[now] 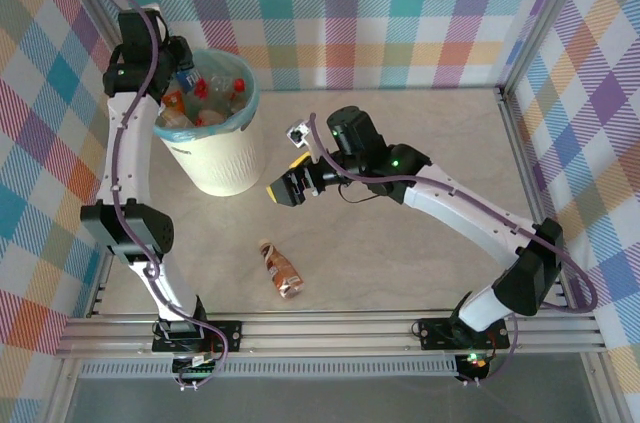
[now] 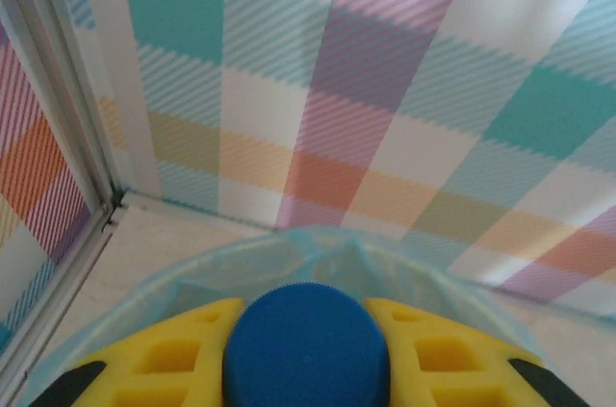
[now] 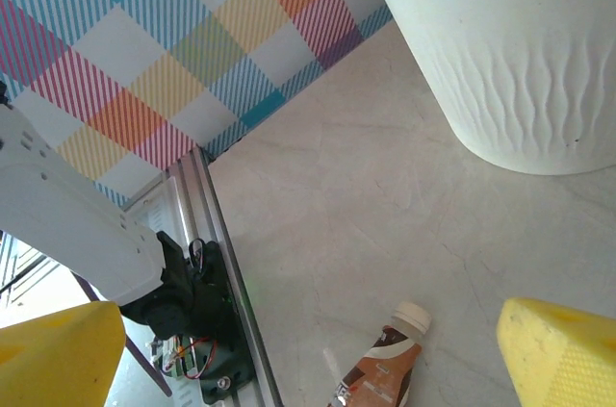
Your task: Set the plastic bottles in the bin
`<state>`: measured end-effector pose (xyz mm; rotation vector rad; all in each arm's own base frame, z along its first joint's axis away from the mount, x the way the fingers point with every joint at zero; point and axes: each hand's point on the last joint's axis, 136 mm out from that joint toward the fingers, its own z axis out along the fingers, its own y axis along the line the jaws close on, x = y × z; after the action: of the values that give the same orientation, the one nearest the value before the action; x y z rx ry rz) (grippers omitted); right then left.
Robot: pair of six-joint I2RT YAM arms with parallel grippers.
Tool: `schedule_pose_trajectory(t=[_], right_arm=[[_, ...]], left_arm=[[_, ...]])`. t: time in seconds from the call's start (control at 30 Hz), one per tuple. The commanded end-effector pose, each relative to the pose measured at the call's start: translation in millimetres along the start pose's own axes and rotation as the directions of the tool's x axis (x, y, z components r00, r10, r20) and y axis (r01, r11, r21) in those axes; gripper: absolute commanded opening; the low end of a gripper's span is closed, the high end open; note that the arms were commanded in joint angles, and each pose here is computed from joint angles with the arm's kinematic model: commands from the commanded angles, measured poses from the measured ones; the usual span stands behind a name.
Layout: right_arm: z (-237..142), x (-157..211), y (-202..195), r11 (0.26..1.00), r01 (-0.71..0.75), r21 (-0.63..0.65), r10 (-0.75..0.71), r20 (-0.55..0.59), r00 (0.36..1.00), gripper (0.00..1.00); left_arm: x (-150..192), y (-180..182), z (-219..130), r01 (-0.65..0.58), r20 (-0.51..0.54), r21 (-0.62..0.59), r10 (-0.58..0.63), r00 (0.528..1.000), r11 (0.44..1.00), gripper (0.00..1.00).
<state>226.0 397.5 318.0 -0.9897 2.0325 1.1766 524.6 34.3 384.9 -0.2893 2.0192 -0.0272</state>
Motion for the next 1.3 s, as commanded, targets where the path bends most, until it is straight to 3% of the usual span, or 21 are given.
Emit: schedule_pose_trajectory(t=[0.0,0.07,0.27,0.57,0.8,0.97,1.17,1.27], right_arm=[[-1.0,-6.7,10.8,0.999,0.025,-0.033,-0.025,0.003,1.0,0.99],[-0.3,-5.4,10.7,0.999,0.022,-0.035,-0.022,-0.003,1.0,0.99],[0.7,-4.3,13.8,0.999,0.025,-0.043,-0.026,-0.01,1.0,0.99],[4.2,0.6,14.1,0.999,0.02,-0.049,-0.021,-0.031,0.999,0.98],[13.1,2.1,17.1,0.997,0.005,-0.074,-0.009,-0.054,0.998,0.97],[21.5,6.1,17.1,0.997,-0.009,-0.083,0.002,-0.081,0.997,0.96],[28.5,14.7,17.0,0.995,-0.028,-0.098,0.016,-0.118,0.993,0.96],[30.9,18.6,16.8,0.994,-0.035,-0.099,0.021,-0.137,0.99,0.95]], left_arm=[[-0.5,-1.3,0.9,-0.048,0.004,0.016,0.048,0.999,0.999,0.45],[2.6,-2.7,1.0,-0.048,-0.009,0.025,0.048,0.999,0.999,0.59],[-1.3,-6.4,-2.2,-0.036,0.003,0.044,0.036,0.999,0.998,0.61],[15.6,7.6,18.1,-0.047,-0.068,-0.036,0.045,0.997,0.998,0.37],[-20.6,5.2,19.0,0.001,0.014,-0.042,0.0,1.0,0.999,0.36],[-30.3,9.5,36.0,0.06,0.036,-0.057,-0.058,0.998,0.997,0.24],[5.2,9.3,69.6,0.09,-0.081,-0.036,-0.093,0.992,0.995,0.21],[29.1,8.5,74.0,0.086,-0.171,-0.032,-0.09,0.981,0.996,0.12]])
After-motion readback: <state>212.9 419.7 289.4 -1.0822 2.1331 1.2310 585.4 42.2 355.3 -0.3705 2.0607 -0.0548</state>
